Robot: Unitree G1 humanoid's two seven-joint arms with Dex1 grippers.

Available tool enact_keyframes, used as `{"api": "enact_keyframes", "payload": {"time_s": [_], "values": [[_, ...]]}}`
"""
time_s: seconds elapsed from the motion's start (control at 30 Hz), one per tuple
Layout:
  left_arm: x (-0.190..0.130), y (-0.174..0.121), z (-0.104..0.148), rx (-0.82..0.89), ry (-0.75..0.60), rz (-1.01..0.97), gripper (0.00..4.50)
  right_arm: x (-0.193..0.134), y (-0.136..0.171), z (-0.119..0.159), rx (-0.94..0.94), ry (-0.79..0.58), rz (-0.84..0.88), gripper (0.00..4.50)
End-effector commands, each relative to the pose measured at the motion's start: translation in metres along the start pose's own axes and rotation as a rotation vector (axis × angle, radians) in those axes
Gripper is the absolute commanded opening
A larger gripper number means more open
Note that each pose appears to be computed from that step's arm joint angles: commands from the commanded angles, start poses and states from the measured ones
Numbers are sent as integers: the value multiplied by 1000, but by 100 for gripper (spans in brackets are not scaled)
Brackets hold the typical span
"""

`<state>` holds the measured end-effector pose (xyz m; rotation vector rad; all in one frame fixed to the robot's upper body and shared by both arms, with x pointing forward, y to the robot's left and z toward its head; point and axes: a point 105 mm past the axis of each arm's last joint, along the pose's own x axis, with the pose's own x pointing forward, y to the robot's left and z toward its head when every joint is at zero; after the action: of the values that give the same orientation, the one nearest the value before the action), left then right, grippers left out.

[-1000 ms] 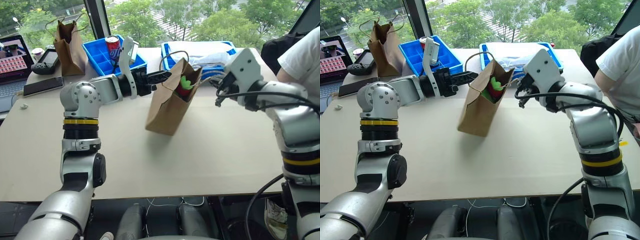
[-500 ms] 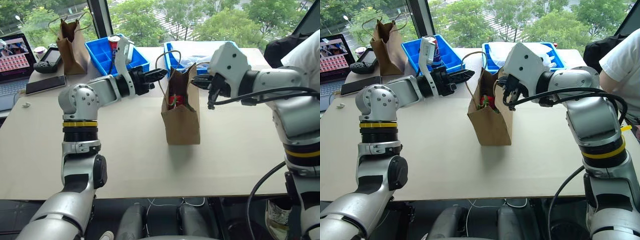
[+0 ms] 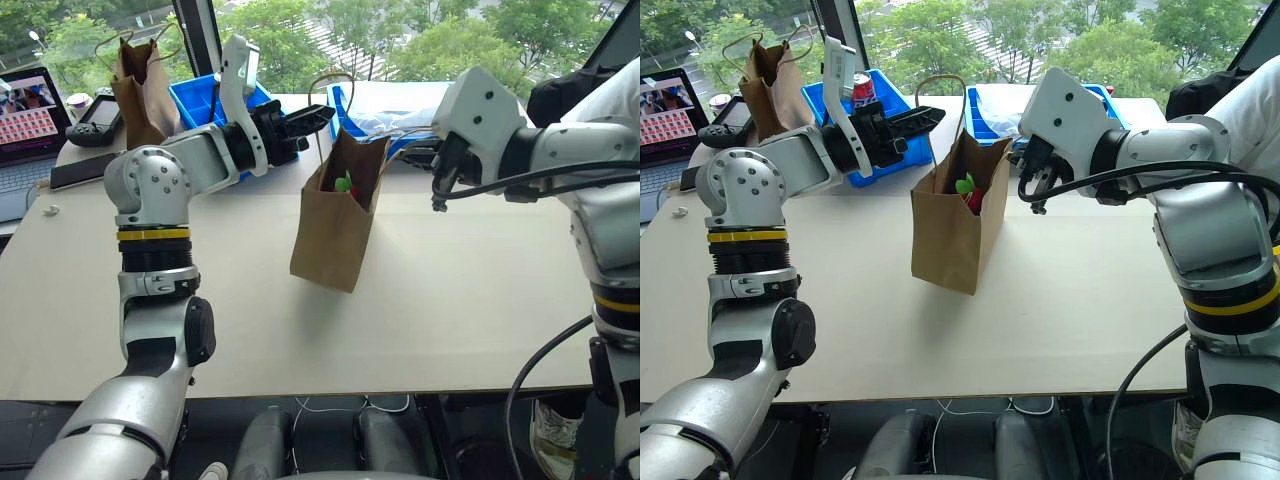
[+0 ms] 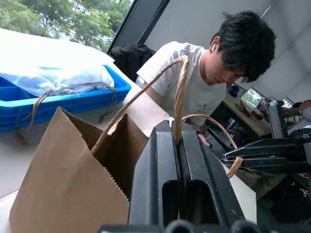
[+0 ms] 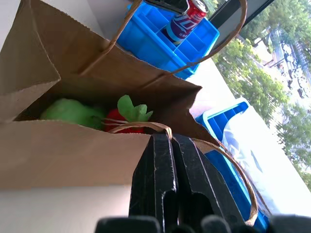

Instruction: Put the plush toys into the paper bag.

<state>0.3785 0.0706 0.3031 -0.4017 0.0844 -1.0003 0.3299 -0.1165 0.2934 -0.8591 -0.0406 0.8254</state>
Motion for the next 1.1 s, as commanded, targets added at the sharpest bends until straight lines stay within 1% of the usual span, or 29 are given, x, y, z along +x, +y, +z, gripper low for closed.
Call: {"api": "enact_keyframes", "payload": {"time_s": [0.03,0.17,0.27,0.4,0.47,0.5,0.6,0.67,0.7,0.73,0.77,0.83,0.87,0.93,1.0,1.07,1.1], "values": [[-4,-18,-2,44,31,-69,0,-10,2,12,-15,-41,3,7],[-10,-15,-7,42,49,-59,0,-9,10,3,-6,-11,25,7],[-14,-19,-13,52,92,-90,0,-7,6,1,-9,-4,-11,7],[-21,-22,-22,108,168,-112,0,-6,5,4,38,-34,-16,7],[-25,-26,-17,120,169,-152,59,-8,5,10,67,-68,-14,65],[-28,-29,-13,126,165,-177,77,-9,5,13,80,-83,-11,83],[-36,-35,-2,139,159,-231,180,-14,3,20,110,-119,-3,180],[-45,-33,5,171,166,-239,245,-20,2,25,137,-149,10,249],[-51,-33,9,186,169,-247,282,-24,2,28,149,-163,21,283],[-56,-33,12,197,172,-260,328,-27,1,30,162,-176,30,330],[-62,-34,17,213,175,-275,348,-32,1,32,173,-186,40,351],[-78,-33,27,253,171,-293,424,-43,0,34,194,-199,62,424],[-87,-30,32,273,168,-293,444,-50,0,35,206,-208,79,444],[-105,-25,36,293,176,-307,444,-61,2,36,215,-211,104,444],[-122,-24,32,323,209,-342,444,-71,3,37,237,-221,124,444],[-142,-25,22,350,260,-396,444,-81,9,28,287,-180,163,444],[-149,-20,8,387,328,-386,444,-83,18,19,319,-137,199,444]]}}
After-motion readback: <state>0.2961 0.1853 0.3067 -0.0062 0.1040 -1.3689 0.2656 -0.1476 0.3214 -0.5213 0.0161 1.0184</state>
